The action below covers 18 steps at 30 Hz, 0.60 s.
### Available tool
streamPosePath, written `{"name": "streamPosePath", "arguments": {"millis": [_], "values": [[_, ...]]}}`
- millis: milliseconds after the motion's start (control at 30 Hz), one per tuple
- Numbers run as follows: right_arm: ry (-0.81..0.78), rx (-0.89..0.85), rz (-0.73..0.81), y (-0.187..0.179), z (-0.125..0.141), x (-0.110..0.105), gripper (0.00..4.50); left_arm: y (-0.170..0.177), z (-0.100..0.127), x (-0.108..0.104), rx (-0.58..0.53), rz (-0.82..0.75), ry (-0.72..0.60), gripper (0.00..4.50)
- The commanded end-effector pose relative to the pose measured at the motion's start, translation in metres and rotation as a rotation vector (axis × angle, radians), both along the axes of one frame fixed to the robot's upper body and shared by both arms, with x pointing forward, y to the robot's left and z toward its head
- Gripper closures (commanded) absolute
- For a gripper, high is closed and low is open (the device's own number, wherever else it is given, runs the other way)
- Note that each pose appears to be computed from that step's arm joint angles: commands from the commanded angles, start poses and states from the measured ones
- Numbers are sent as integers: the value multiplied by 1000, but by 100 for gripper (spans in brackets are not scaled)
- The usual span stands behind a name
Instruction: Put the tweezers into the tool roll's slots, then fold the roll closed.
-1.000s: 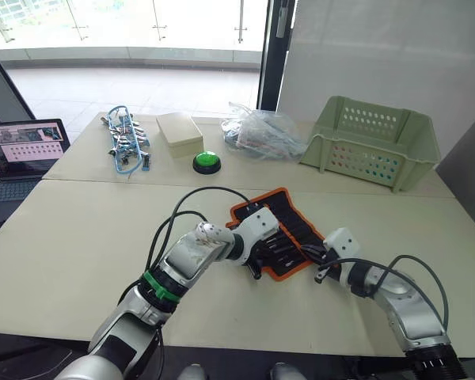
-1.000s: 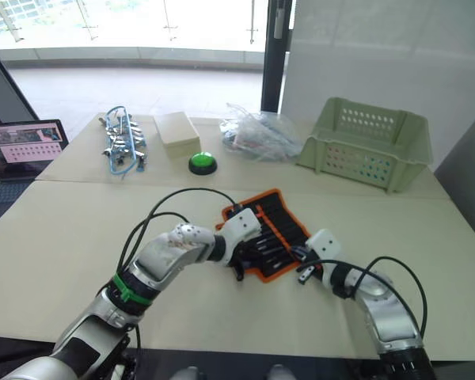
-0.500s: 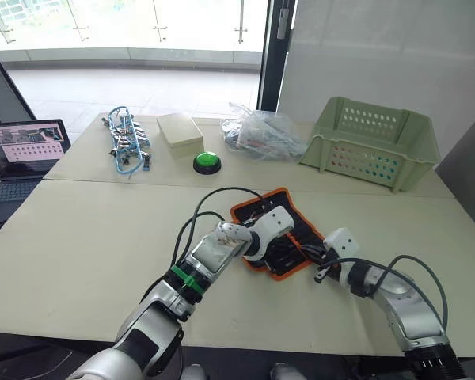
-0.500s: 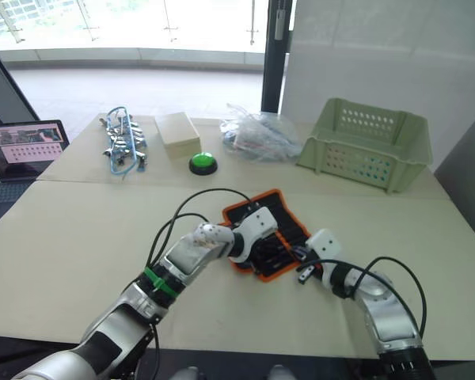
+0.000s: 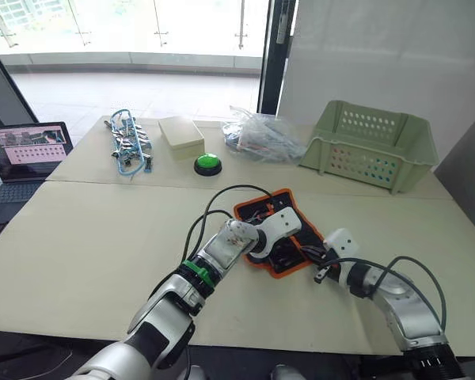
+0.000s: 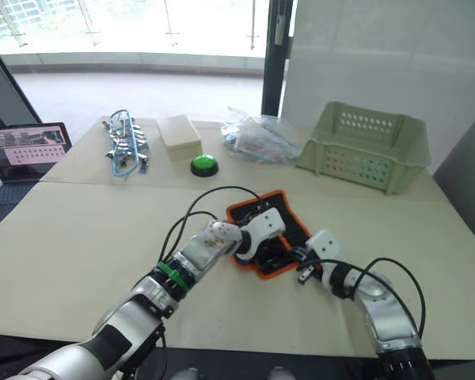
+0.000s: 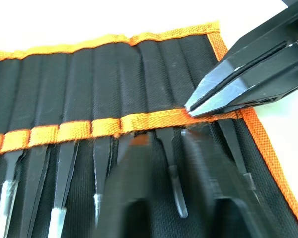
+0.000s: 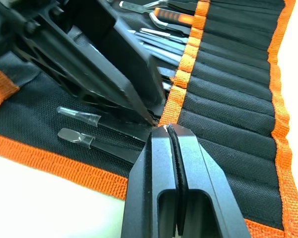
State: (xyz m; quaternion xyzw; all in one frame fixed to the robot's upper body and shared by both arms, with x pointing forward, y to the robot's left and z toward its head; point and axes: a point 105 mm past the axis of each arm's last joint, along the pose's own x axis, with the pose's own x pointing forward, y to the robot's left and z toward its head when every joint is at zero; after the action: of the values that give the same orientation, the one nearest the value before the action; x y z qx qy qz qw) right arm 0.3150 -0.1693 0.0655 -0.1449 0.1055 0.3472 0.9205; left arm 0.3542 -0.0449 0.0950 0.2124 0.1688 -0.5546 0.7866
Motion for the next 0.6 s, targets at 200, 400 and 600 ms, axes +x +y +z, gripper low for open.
{"name": "streamPosePath", "arguments": {"millis": [200, 400, 600], "values": [[230, -65, 14, 0, -58, -20, 450, 61, 40, -5, -108, -31, 63, 19], [90, 8, 70, 10, -25, -10, 450, 117, 90, -5, -253, 23, -44, 9], [-108, 80, 266, 42, 32, -18, 424, 180, 95, -7, -271, 159, -99, 3]]}}
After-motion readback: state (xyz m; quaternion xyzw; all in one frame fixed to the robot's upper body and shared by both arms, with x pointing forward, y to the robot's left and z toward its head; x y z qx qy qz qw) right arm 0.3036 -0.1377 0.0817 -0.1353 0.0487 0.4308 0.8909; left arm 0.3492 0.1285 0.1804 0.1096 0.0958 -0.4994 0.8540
